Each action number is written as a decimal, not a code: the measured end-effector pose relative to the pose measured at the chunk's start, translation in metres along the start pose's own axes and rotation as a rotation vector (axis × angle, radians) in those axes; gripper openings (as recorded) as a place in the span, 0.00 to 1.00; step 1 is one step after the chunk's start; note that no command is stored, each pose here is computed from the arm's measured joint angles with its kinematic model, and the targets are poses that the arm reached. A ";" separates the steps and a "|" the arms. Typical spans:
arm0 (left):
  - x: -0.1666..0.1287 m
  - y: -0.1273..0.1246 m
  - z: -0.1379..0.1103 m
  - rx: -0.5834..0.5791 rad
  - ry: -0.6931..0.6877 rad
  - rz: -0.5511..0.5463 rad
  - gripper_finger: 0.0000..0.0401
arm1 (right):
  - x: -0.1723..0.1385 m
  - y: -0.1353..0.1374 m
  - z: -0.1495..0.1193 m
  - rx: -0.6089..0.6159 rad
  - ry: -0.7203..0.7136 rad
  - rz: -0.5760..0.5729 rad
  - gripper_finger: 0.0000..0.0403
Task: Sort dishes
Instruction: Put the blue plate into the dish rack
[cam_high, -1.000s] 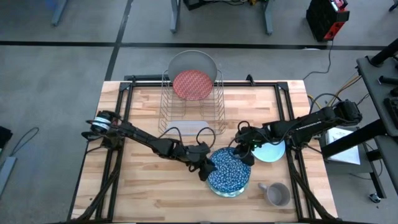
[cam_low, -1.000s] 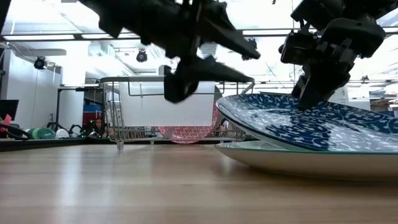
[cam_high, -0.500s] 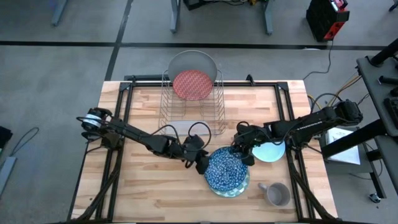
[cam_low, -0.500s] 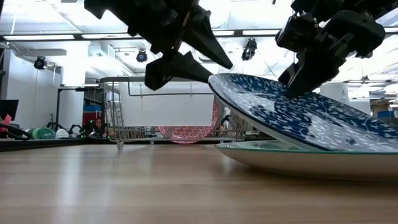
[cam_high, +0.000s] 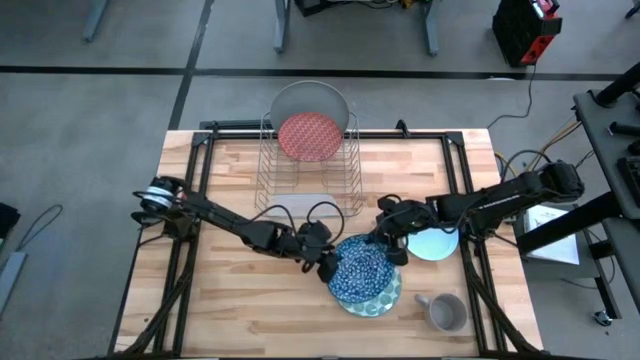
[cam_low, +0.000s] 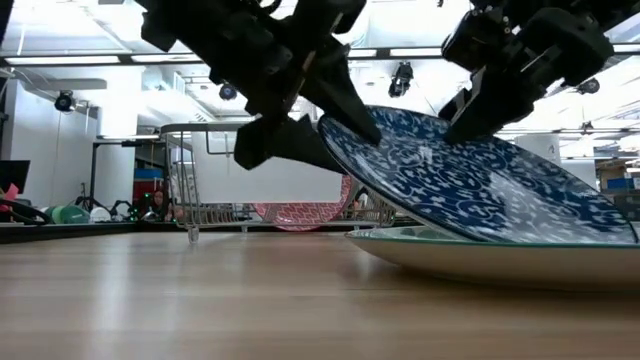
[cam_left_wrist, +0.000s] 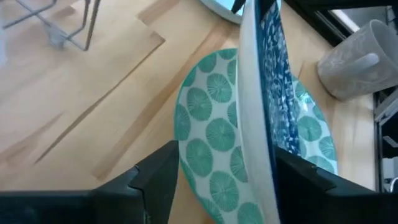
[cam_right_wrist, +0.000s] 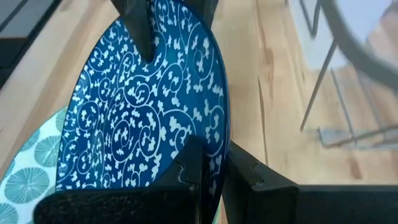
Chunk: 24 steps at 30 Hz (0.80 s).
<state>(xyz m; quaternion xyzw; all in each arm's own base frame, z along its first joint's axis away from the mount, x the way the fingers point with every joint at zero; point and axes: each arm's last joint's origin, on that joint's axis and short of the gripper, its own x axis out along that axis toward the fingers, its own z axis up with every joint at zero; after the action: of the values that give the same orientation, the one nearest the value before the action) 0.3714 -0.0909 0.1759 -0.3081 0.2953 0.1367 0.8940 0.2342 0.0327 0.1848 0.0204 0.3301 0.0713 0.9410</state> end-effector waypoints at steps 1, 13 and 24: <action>0.001 -0.001 0.000 0.005 -0.004 -0.009 0.51 | -0.001 0.000 0.002 -0.013 -0.018 -0.001 0.05; 0.001 -0.006 0.004 0.054 -0.055 -0.052 0.05 | -0.007 0.001 0.011 -0.017 -0.069 -0.006 0.05; -0.012 -0.020 0.016 0.173 -0.154 -0.071 0.04 | -0.028 0.004 0.013 0.174 0.018 0.111 0.29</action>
<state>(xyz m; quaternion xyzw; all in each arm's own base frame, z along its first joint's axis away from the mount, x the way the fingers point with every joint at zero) 0.3772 -0.0976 0.2032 -0.2289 0.2254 0.1021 0.9415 0.2204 0.0330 0.2130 0.1198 0.3417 0.0945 0.9273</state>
